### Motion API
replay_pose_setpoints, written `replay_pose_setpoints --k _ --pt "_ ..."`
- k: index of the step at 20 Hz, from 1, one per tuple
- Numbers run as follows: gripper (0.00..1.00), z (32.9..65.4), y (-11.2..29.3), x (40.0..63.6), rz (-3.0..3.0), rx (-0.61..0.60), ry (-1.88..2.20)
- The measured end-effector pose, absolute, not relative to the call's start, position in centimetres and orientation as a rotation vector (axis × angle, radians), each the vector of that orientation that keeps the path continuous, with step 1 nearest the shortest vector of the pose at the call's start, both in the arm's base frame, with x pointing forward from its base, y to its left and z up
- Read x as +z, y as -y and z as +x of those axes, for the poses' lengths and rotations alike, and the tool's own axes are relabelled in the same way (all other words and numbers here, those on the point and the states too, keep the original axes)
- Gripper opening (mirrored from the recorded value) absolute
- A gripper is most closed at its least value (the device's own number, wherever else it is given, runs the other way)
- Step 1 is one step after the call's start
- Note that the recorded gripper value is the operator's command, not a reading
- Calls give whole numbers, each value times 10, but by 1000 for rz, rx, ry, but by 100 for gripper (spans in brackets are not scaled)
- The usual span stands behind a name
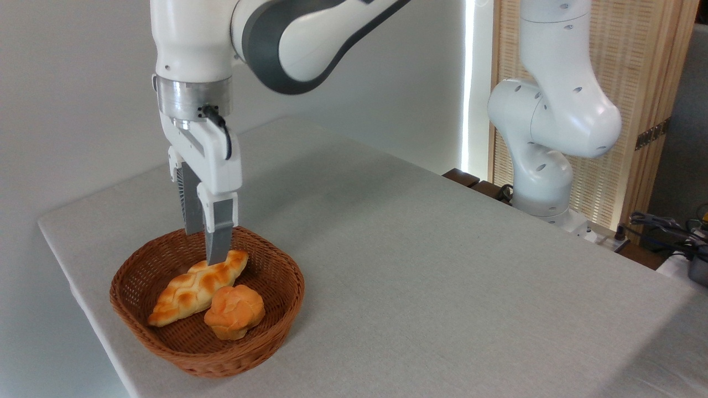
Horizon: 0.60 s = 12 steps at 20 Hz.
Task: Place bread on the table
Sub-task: 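Descend onto the round bun and close the gripper around it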
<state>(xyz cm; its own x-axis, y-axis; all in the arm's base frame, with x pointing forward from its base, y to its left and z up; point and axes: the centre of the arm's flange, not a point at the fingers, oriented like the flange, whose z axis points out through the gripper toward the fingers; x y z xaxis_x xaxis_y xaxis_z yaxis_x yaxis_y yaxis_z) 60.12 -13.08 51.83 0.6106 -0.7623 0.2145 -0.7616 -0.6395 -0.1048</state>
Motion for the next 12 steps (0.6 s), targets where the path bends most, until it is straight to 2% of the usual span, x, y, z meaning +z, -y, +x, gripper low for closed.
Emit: replay_pose_setpoints --k 6,12 --pt "100 603 113 499 -2646 -288 -1457" --pt "100 599 113 452 -2548 -276 -1565"
